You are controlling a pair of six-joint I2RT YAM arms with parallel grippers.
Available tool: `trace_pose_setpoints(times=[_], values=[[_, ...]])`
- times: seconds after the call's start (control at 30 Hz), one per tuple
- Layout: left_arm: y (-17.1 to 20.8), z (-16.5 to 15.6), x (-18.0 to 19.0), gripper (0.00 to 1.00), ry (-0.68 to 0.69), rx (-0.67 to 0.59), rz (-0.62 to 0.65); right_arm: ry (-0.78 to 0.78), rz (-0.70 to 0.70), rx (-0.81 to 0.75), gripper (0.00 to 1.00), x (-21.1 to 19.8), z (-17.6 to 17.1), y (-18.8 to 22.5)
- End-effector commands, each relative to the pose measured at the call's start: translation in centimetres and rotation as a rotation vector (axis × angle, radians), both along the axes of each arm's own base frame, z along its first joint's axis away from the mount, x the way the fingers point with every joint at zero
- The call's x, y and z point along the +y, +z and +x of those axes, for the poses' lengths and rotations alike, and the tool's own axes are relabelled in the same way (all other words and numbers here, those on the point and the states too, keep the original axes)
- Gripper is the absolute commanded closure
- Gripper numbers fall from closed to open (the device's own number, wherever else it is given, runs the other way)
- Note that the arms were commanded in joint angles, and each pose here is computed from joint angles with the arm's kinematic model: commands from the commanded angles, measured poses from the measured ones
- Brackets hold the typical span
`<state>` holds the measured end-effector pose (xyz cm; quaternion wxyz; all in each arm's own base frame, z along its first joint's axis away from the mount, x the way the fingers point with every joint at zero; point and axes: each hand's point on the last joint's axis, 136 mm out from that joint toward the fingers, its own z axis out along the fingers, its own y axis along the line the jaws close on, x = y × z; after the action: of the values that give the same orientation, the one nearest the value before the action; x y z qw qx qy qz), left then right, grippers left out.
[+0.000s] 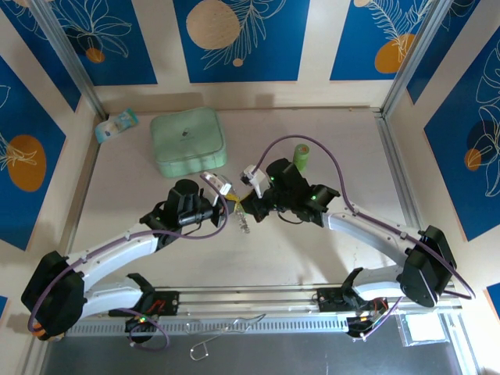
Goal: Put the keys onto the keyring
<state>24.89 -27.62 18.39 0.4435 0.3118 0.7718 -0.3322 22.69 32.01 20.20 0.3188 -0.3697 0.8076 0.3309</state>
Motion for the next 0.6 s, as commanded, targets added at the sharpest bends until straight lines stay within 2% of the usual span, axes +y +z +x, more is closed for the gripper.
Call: trace_pose_setpoints(times=[0.0, 0.23, 0.4, 0.57], values=[[3.3, -0.2, -1.4, 1.0, -0.049, -0.059, -0.096, 0.066, 0.125, 0.03, 1.0, 1.0, -0.7, 1.7], [3.4, 0.3, -0.2, 1.0, 0.015, -0.101, -0.065, 0.013, 0.083, -0.015, 1.0, -1.2, 0.1, 1.0], [4.2, -0.5, -0.1, 1.0, -0.025, -0.152, -0.072, -0.002, 0.049, -0.064, 1.0, -3.5, 0.7, 1.4], [4.8, -1.7, -0.1, 1.0, -0.082, -0.2, -0.093, 0.076, 0.061, -0.112, 1.0, -4.2, 0.2, 2.9]])
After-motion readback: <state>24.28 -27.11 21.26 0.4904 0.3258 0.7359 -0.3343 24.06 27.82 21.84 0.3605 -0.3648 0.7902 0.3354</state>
